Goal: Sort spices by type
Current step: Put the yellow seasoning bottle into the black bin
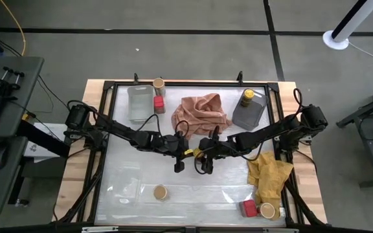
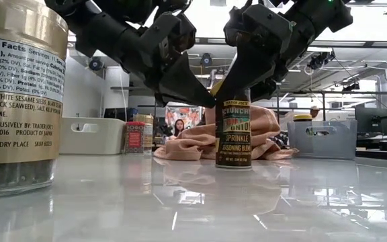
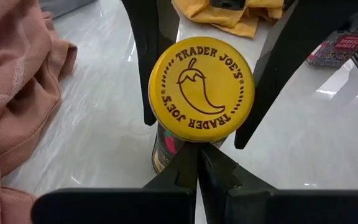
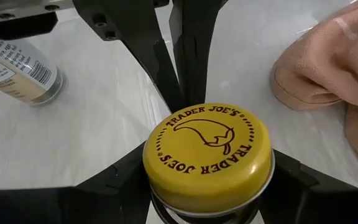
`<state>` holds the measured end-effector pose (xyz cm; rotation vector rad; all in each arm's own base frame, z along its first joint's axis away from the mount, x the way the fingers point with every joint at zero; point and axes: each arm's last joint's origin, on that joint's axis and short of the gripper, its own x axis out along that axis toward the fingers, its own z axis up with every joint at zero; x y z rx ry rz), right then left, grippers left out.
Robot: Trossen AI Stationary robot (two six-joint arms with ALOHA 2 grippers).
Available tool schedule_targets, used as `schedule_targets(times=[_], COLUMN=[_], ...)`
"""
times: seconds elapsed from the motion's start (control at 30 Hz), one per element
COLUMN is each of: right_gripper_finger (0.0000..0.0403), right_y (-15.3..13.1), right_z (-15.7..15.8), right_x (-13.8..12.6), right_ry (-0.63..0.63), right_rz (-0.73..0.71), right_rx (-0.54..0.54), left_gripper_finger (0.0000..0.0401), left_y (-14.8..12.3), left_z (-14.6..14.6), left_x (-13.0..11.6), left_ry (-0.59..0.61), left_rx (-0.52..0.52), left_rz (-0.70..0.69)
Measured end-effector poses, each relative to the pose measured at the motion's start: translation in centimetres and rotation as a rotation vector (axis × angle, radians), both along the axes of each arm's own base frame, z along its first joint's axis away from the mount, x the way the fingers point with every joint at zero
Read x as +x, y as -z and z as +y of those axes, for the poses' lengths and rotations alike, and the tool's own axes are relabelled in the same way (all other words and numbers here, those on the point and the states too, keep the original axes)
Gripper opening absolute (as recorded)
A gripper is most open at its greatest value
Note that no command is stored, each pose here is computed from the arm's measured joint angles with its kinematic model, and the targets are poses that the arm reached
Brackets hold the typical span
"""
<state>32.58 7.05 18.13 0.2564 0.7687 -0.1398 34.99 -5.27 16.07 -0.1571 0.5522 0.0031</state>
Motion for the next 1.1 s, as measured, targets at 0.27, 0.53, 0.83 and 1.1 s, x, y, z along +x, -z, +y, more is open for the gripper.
schedule_targets(times=[0.27,0.53,0.83,1.1], right_gripper_finger=[0.0232,0.0243,0.0245,0.0245], right_y=[0.0,0.4,0.5,0.4], right_z=[0.1,0.2,0.2,0.2], right_x=[0.0,-0.2,-0.3,-0.3], right_ry=[-0.031,-0.070,-0.077,-0.102], right_rz=[0.002,0.042,0.061,0.059], right_rx=[0.014,0.044,0.028,0.031], left_gripper_finger=[0.0000,0.0000,0.0000,0.0000], left_y=[-0.2,-0.6,-0.6,-1.2], left_z=[0.0,0.0,0.0,0.0], left_x=[-0.1,0.1,0.1,-0.3], left_ry=[0.007,0.007,0.007,0.019], left_rx=[-0.002,-0.008,-0.008,0.015], left_rz=[0.006,-0.025,-0.027,-0.024])
